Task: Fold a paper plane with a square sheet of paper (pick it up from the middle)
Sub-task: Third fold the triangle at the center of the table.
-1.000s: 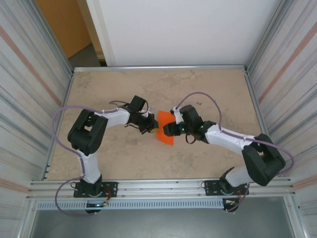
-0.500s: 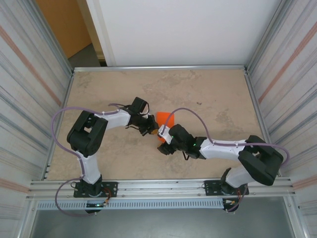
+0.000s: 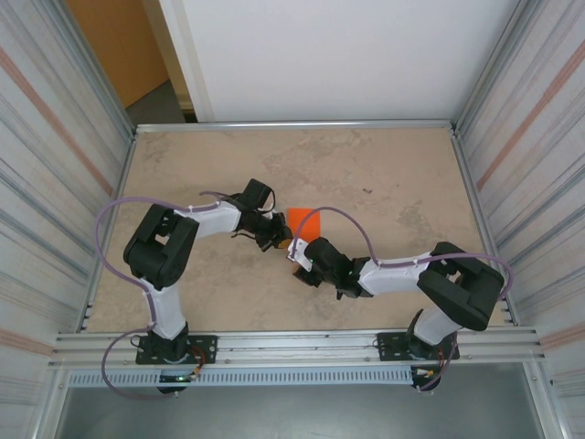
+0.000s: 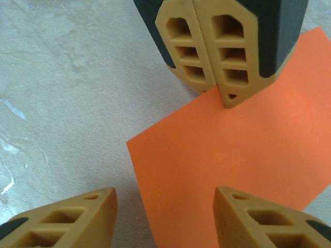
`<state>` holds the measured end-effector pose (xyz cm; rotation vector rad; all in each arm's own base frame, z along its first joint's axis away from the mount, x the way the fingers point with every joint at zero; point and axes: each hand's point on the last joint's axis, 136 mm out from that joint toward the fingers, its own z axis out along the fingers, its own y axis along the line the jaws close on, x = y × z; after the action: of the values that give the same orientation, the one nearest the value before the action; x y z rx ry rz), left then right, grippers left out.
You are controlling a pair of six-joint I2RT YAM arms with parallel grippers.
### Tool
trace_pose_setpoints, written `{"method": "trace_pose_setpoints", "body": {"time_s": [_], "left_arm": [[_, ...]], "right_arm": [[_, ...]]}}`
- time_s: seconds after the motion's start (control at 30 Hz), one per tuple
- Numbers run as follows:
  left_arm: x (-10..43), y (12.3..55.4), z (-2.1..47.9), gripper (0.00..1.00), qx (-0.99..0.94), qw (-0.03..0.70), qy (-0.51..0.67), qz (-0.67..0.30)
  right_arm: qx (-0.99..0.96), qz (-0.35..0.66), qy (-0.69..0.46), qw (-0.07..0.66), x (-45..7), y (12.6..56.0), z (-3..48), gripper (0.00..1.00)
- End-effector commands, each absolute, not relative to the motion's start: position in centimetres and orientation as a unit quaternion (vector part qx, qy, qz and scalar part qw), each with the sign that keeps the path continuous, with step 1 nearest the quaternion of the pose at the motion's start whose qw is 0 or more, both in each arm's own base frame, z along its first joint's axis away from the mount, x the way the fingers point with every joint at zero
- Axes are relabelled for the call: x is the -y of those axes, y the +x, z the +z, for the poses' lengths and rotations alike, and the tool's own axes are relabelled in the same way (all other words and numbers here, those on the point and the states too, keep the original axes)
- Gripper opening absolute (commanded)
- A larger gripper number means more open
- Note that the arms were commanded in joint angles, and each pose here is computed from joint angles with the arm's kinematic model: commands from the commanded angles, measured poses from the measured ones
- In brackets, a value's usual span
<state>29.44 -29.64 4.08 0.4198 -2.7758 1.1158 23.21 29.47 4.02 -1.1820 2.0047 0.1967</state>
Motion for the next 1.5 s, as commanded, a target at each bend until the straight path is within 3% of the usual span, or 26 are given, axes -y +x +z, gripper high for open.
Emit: {"method": "trace_pose_setpoints", "body": {"time_s": [0.0, 0.3, 0.5, 0.67, 0.77, 0.9, 1.1, 1.47], "left_arm": [[30.0, 29.5, 5.7, 0.00, 0.917, 0.051, 0.131, 0.373], [30.2, 29.4, 5.7, 0.00, 0.918, 0.052, 0.128, 0.373], [30.3, 29.5, 6.4, 0.04, 0.916, 0.046, 0.128, 0.379], [29.0, 30.4, 7.2, 0.22, 0.916, 0.026, 0.134, 0.378], [27.6, 31.5, 8.2, 0.32, 0.913, -0.002, 0.136, 0.386], [28.0, 32.9, 11.2, 0.38, 0.908, -0.054, 0.085, 0.407], [30.4, 33.8, 10.6, 0.36, 0.908, -0.055, 0.040, 0.412], [33.0, 34.6, 5.1, 0.21, 0.932, 0.000, 0.008, 0.363]], "right_arm": [[-0.779, 0.063, -0.463, 0.419, -29.6, 23.9, 5.1, 0.45], [-0.778, 0.085, -0.451, 0.429, -29.6, 23.9, 6.4, 0.30], [-0.789, 0.119, -0.444, 0.407, -29.3, 23.4, 6.3, 0.11], [-0.799, 0.164, -0.431, 0.386, -29.1, 22.7, 6.5, 0.00], [-0.806, 0.200, -0.416, 0.371, -28.9, 22.4, 6.8, 0.00], [-0.815, 0.249, -0.397, 0.341, -28.7, 21.7, 6.9, 0.00], [-0.828, 0.288, -0.371, 0.306, -28.7, 21.2, 6.2, 0.00], [-0.841, 0.312, -0.336, 0.287, -28.6, 21.7, 5.9, 0.00]]}}
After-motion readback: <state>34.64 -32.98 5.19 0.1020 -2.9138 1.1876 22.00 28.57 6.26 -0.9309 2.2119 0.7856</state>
